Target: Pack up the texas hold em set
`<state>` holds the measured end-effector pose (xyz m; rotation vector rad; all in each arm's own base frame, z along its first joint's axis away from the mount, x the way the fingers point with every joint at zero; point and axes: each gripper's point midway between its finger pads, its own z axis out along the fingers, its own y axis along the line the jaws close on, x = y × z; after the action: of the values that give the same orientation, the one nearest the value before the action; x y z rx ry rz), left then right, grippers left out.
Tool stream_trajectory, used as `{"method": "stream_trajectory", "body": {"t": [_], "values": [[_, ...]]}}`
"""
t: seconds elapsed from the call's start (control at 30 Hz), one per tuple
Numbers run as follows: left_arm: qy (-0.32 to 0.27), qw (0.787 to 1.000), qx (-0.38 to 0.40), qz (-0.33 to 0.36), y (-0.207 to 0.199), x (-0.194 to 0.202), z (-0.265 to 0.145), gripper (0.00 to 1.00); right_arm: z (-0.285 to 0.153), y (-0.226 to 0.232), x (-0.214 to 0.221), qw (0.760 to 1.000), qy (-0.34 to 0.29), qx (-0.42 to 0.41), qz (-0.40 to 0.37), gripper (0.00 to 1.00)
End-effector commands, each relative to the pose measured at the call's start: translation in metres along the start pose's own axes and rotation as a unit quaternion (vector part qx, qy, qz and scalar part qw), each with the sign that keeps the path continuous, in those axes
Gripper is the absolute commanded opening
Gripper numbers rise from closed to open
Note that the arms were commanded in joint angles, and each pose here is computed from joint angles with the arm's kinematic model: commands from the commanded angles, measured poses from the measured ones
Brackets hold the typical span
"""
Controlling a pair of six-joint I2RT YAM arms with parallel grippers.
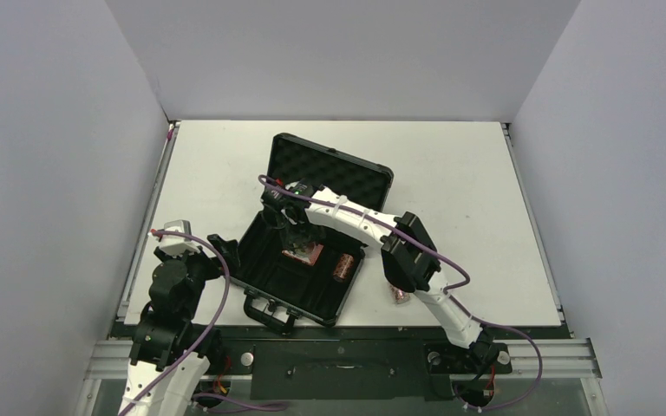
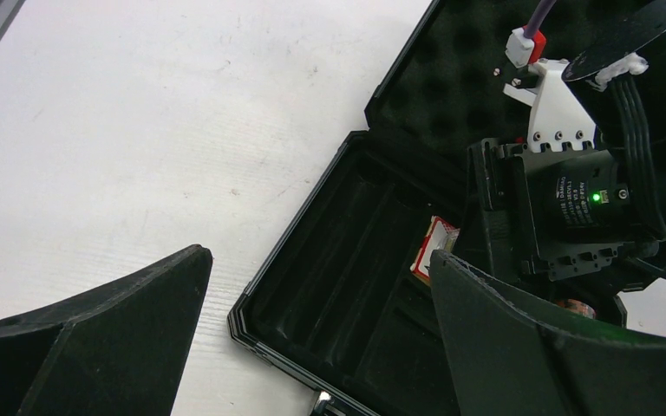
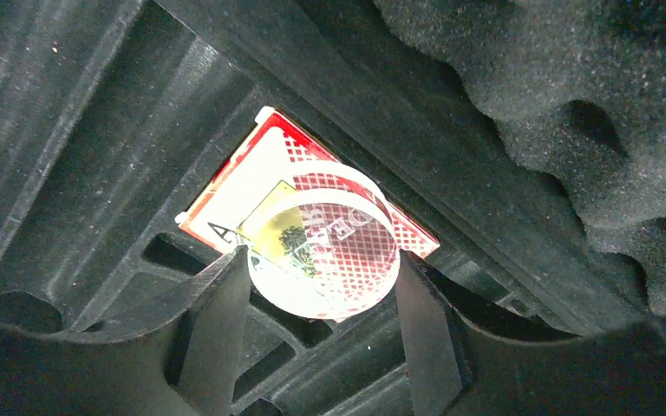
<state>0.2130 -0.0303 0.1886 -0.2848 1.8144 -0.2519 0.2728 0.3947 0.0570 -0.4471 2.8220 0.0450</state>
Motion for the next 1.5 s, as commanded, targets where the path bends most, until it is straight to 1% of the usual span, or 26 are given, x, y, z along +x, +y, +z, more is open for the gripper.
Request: {"method": "stream_trajectory", "body": {"t": [0.0, 0.4, 0.67, 0.93, 1.13, 1.3, 1.47], "values": [[-0.019, 1.0, 0.005, -0.005, -0.004, -0.011, 0.002, 0.96, -0.01, 0.005, -0.017, 1.0, -0.026, -0.016, 0.007, 0.31], [-0.019, 1.0, 0.003, -0.005, -0.003, -0.011, 0.002, 0.96, -0.01, 0.005, -0.017, 1.0, -0.024, -0.018, 0.006, 0.32], [-0.018, 1.0, 0.001, -0.005, -0.002, -0.01, 0.003, 0.96, -0.009, 0.002, -0.011, 1.0, -0.019, -0.017, 0.002, 0.37], [-0.017, 1.0, 0.002, -0.005, -0.003, -0.01, 0.003, 0.96, -0.015, 0.002, -0.015, 0.999, -0.028, -0.022, 0.002, 0.47], [-0.017, 1.0, 0.002, -0.004, -0.003, -0.01, 0.003, 0.96, -0.018, -0.003, -0.018, 0.999, -0.032, -0.016, 0.004, 0.59], [-0.017, 1.0, 0.002, -0.004, -0.003, -0.01, 0.003, 0.96, -0.024, -0.006, -0.02, 0.999, -0.04, -0.011, 0.005, 0.65], [-0.017, 1.0, 0.001, -0.005, -0.002, -0.01, 0.003, 0.96, -0.034, -0.009, -0.025, 0.999, -0.053, -0.01, 0.008, 0.74]]}}
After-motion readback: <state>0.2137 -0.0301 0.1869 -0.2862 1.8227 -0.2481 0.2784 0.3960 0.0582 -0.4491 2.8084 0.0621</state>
